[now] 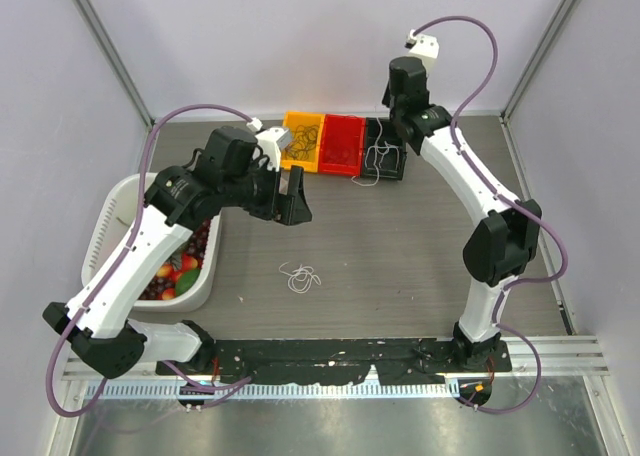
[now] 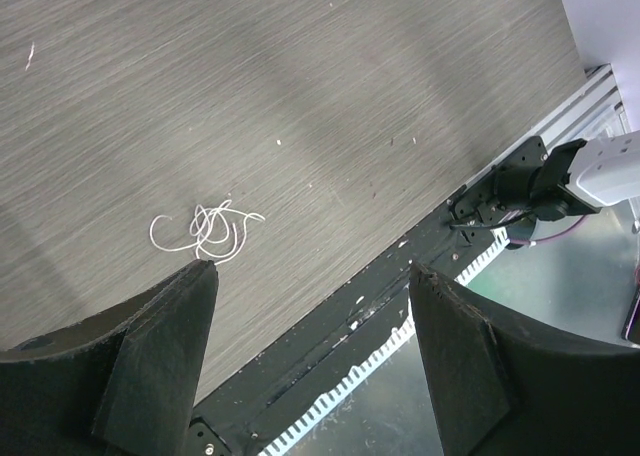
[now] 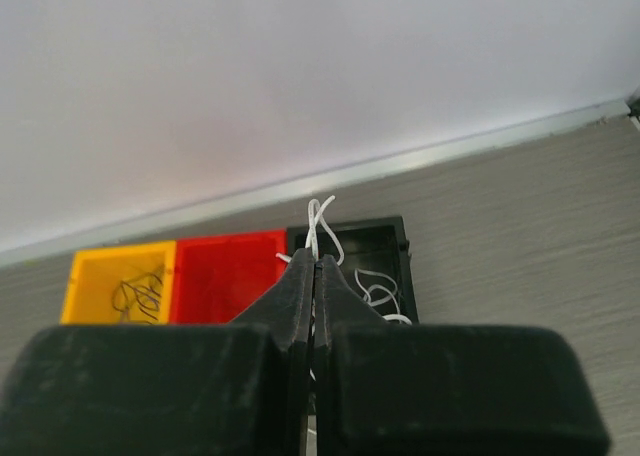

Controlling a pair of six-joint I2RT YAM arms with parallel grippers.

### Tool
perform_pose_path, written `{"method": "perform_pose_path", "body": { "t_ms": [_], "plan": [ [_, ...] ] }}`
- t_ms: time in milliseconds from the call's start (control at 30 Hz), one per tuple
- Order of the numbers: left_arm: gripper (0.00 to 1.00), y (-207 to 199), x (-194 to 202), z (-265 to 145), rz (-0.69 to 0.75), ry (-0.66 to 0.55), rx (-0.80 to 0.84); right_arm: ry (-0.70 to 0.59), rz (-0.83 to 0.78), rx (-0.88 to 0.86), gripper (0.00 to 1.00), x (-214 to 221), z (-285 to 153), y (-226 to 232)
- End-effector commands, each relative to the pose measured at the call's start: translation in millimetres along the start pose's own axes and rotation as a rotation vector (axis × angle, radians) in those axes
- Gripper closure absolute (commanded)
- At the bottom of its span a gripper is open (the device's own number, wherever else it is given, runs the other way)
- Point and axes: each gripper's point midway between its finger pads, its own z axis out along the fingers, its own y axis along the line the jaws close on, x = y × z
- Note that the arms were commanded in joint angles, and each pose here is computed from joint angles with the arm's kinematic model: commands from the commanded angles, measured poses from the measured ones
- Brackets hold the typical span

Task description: Untangle the cables

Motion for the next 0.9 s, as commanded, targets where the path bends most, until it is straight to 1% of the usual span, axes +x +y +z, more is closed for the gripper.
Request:
{"method": "perform_pose_path", "body": {
  "t_ms": [0,67,167,233,300,433,567,633,867],
  "plan": [
    [0.19,-2.6,-7.6,-12.1,0.038,-0.032,0.004,0.014,0.01,0.021,0.99,23.5,8.0,-5.5],
    [0.19,-2.5,-7.6,-13.6,0.039,-0.034,0.003,0.036,0.004,0.035,0.99,35.8,11.2,-8.8],
    [0.19,-2.4,-6.9,-15.6,0.039,-0.035,0.004,0.03,0.006,0.031,0.99,32.1,15.5,-8.7],
    [0.18,-2.3,-6.2,-15.8,0.038,-0.034,0.004,0.007,0.014,0.03,0.99,14.2,15.5,-6.2],
    [0.18,-3.1,-5.9,-16.1,0.037,-0.036,0.007,-0.048,0.04,0.013,0.99,-18.9,10.6,1.2],
    [0.18,-6.2,-5.8,-15.1,0.025,-0.037,0.024,-0.122,0.063,-0.004,0.99,-64.0,-1.8,4.8],
    [0.19,-5.6,-4.6,-15.7,0.022,-0.039,0.024,-0.179,0.075,-0.001,0.99,-93.2,-13.2,1.9],
    [0.18,-6.1,-4.1,-16.2,0.022,-0.041,0.026,-0.194,0.073,-0.003,0.99,-98.3,-15.4,1.4],
    [0.18,-6.8,-3.3,-18.9,0.021,-0.042,0.03,-0.19,0.043,0.002,0.99,-87.7,-5.0,2.3]
  ]
}}
